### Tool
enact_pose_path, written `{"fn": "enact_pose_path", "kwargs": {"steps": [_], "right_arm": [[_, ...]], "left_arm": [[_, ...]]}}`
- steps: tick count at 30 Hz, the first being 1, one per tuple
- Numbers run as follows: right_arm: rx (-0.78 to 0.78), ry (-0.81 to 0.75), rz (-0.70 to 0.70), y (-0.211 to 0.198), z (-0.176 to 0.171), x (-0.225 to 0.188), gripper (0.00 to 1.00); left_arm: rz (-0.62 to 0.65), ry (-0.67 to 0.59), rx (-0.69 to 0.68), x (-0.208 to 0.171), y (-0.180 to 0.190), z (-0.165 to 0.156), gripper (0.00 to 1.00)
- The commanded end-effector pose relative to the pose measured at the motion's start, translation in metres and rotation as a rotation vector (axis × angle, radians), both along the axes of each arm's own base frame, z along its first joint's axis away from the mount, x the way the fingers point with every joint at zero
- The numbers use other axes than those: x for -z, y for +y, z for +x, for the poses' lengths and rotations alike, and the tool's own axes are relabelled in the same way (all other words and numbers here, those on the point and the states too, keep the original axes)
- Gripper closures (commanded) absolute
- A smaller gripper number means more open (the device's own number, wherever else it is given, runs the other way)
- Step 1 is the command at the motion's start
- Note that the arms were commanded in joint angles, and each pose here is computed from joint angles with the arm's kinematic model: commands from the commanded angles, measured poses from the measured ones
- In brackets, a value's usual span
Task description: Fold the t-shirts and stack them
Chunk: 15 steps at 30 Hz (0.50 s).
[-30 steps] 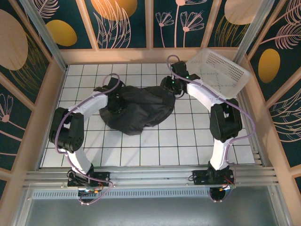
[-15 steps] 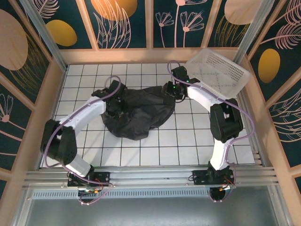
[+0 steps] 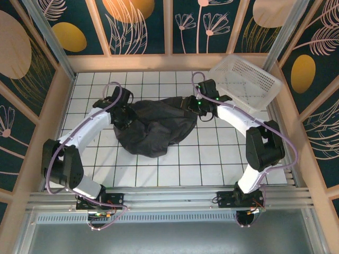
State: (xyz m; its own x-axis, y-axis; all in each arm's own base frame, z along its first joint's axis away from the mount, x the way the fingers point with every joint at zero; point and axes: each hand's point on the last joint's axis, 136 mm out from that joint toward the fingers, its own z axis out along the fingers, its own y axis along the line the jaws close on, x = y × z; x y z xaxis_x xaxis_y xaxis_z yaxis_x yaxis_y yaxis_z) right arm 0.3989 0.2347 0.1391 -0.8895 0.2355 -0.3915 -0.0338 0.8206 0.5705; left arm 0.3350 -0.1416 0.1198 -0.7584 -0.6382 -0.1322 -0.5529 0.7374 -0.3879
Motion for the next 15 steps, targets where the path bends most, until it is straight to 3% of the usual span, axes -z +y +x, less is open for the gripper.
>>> {"fn": "enact_pose_path", "kwargs": {"steps": [1,15], "right_arm": [[-0.027,-0.03,0.016,0.003,-0.004,-0.006,0.5],[-0.009,-0.022,0.024,-0.002,-0.011,-0.002,0.5]], "left_arm": [[-0.081,0.057,0.021,0.015,-0.021,-0.01,0.55],[-0.017,0.115,0.02,0.049,-0.017,-0.011,0.65]]}}
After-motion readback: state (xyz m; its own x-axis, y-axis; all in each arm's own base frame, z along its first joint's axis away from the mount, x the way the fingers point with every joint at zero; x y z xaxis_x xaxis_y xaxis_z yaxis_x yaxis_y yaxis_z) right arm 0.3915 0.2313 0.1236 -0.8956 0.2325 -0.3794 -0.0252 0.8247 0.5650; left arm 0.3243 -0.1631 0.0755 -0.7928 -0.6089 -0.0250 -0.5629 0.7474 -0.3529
